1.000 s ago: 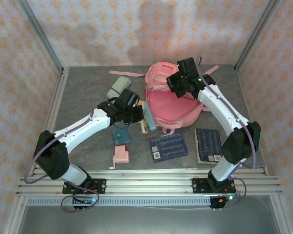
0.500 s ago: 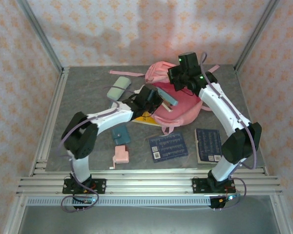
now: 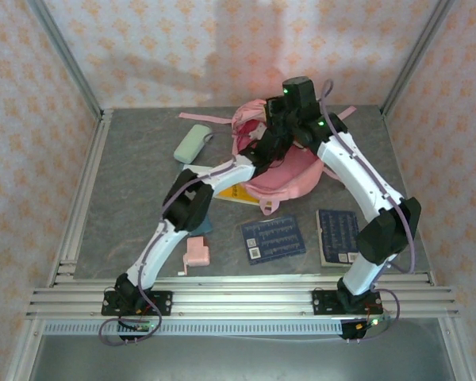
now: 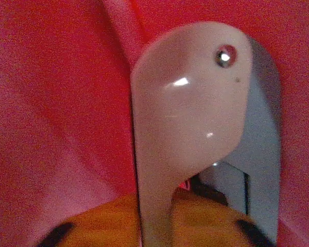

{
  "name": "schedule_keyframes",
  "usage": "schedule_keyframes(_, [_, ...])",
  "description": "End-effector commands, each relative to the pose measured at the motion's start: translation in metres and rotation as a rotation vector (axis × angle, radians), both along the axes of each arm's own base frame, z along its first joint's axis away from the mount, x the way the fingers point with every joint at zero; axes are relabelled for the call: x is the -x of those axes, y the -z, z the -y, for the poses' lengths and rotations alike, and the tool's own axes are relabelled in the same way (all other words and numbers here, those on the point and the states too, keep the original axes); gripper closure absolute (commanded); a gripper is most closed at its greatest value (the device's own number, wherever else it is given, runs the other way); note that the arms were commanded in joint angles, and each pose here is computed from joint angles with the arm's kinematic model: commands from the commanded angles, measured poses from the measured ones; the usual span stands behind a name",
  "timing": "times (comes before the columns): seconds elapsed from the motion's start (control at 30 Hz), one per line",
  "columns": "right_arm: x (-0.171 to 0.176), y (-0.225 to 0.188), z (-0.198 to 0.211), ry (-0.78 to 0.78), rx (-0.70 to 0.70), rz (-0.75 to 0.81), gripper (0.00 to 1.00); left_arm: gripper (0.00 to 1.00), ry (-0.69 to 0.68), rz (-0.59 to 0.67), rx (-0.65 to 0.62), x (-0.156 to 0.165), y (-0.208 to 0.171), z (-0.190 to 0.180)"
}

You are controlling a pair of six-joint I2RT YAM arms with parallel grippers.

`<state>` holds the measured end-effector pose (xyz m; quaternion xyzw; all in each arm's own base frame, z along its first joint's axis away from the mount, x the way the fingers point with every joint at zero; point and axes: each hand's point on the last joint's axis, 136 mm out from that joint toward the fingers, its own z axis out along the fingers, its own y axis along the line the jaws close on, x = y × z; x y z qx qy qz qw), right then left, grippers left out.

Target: Pack books, pencil case, and school supplies into a backpack

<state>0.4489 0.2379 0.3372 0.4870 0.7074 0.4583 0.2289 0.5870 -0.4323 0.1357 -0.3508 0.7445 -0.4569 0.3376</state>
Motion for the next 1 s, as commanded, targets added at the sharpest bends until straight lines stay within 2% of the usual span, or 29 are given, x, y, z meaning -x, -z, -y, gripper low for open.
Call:
schedule_keyframes(0.0, [-0.008,-0.048,-0.014,0.008,-0.135,0.148,1.00,0.40,0.038,0.055,-0.034,-0.008,-0.038,0.012])
schedule_keyframes(0.07, [-0.011,-0.049,-0.011,0.011,-0.128,0.157,1.00,0.02,0.032,0.064,-0.069,-0.010,-0.042,0.009])
schedule_keyframes(0.1, [-0.012,-0.047,-0.010,0.011,-0.124,0.155,1.00,0.00,0.031,0.073,-0.089,-0.010,-0.046,0.006])
schedule_keyframes(0.3, [-0.022,-0.048,0.008,0.041,-0.097,0.193,1.00,0.00,0.071,0.084,-0.151,-0.002,-0.060,-0.008])
schedule_keyframes(0.43, [-0.032,-0.045,0.026,0.069,-0.050,0.209,1.00,0.00,0.193,0.039,-0.325,0.029,-0.054,-0.021])
schedule_keyframes(0.57, [-0.043,-0.033,0.034,0.071,-0.044,0.199,1.00,0.00,0.232,0.007,-0.430,0.063,-0.048,-0.048])
schedule_keyframes(0.77, [-0.052,-0.018,0.032,0.048,-0.034,0.192,1.00,0.00,0.293,-0.016,-0.475,0.104,-0.066,-0.078])
schedule_keyframes(0.9, [-0.053,-0.010,0.035,0.052,-0.020,0.187,1.00,0.10,0.321,-0.025,-0.500,0.122,-0.072,-0.090])
schedule_keyframes(0.97, [-0.052,-0.006,0.037,0.056,-0.017,0.184,1.00,0.11,0.319,-0.028,-0.497,0.130,-0.075,-0.099])
